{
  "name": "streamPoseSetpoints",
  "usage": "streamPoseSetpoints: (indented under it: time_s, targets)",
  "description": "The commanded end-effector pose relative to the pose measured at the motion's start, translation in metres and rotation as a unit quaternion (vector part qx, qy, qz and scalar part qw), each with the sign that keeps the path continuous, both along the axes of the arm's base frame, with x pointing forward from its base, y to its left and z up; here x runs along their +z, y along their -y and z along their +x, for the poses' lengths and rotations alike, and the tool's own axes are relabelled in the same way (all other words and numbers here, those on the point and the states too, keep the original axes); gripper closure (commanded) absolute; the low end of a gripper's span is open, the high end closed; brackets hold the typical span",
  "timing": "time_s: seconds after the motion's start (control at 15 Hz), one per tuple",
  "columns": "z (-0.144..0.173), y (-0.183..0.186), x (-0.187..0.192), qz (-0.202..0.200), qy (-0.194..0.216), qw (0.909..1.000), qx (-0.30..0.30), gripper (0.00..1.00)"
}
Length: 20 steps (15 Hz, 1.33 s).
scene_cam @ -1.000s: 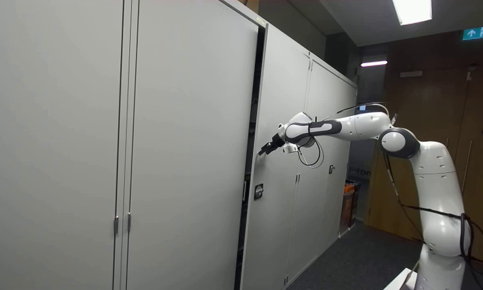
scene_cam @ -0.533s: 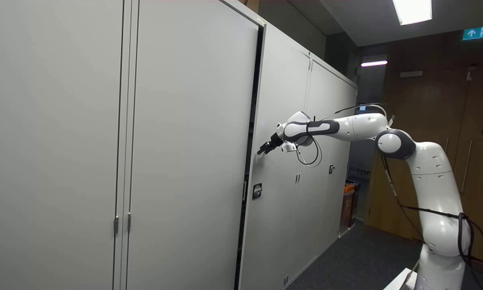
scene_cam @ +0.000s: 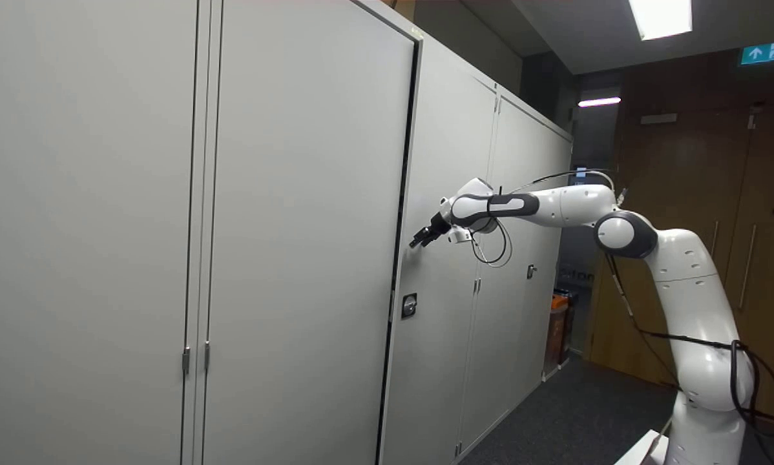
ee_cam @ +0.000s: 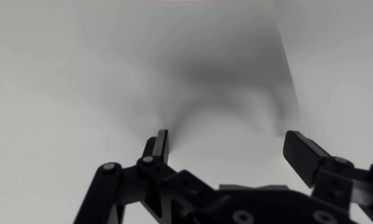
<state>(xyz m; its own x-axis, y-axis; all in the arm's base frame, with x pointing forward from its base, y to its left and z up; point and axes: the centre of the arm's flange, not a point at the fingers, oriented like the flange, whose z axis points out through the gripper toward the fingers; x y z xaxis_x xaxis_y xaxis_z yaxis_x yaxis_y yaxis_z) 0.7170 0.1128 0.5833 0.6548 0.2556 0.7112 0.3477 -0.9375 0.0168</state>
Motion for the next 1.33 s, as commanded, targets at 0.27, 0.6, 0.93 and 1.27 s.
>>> streamPoseSetpoints:
  time_s: [0.27, 0.6, 0.93, 1.27]
  targets:
    - [0.029, -0.004, 0.007, -0.004, 0.001, 1.0000, 0.002, 0.00]
    - [0.039, -0.008, 0.001, -0.012, -0.007, 0.9999, 0.006, 0.00]
    - [0.045, -0.011, 0.001, -0.020, -0.015, 0.9997, 0.007, 0.00]
    - [0.043, -0.013, 0.001, -0.022, -0.015, 0.9996, 0.010, 0.00]
